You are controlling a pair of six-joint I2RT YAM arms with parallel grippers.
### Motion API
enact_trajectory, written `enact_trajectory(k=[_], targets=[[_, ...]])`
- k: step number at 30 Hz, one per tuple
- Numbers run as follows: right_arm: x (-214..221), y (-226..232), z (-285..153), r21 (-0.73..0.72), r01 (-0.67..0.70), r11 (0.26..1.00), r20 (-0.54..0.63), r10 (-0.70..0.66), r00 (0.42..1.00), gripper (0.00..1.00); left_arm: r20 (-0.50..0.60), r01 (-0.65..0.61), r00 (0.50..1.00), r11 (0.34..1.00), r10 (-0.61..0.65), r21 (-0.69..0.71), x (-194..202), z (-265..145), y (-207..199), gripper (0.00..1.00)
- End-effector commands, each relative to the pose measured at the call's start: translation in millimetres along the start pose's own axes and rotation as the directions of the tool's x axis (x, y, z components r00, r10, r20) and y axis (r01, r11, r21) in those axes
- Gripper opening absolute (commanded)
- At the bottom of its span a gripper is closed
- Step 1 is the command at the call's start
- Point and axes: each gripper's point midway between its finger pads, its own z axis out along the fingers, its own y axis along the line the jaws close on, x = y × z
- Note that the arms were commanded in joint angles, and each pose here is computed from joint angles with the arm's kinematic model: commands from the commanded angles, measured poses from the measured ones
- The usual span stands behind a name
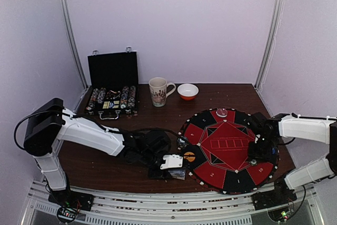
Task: Distribute texas hold em gaming equipment
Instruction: Move the poker chip to the small blind area.
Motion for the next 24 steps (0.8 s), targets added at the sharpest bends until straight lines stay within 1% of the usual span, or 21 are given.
enact_trajectory(k=[1, 5, 8, 12, 17, 20, 24], targets=[[-27.7, -11.4, -9.5, 0.002, -0.065, 0.998, 0.065, 0.065, 0.996, 0.41, -0.069, 0.036, 0.997, 0.999, -0.037, -0.013, 25.4, 0.4, 1.3, 0.43], [-48.1, -27.4, -11.7, -0.003, -0.163, 0.987, 0.101, 0.163, 0.982, 0.41, -0.07, 0.038, 0.997, 0.999, -0.039, -0.013, 26.3, -0.5, 1.5, 0.43], [-62.7, -35.4, -14.9, 0.003, -0.198, 0.98, 0.137, 0.196, 0.971, 0.37, -0.068, 0.033, 0.997, 0.999, -0.034, -0.015, 27.0, -2.4, 1.4, 0.42], [-73.5, -30.6, -24.2, -0.028, -0.204, 0.979, 0.158, 0.206, 0.966, 0.35, -0.067, 0.028, 0.997, 0.999, -0.029, -0.028, 26.7, -5.5, 3.2, 0.43], [-98.9, -36.9, -48.1, -0.01, -0.195, 0.981, 0.219, 0.193, 0.956, 0.35, -0.07, 0.03, 0.997, 0.999, -0.032, -0.027, 28.4, -4.5, 3.4, 0.43], [-118.7, -46.2, -54.3, -0.004, -0.209, 0.978, 0.219, 0.204, 0.954, 0.35, -0.073, 0.033, 0.997, 0.999, -0.034, -0.021, 29.9, -3.4, 2.1, 0.43], [-133.7, -58.5, -45.1, 0.023, -0.215, 0.976, 0.176, 0.208, 0.962, 0.35, -0.074, 0.035, 0.997, 0.999, -0.036, -0.019, 30.4, -3.0, 2.1, 0.43]])
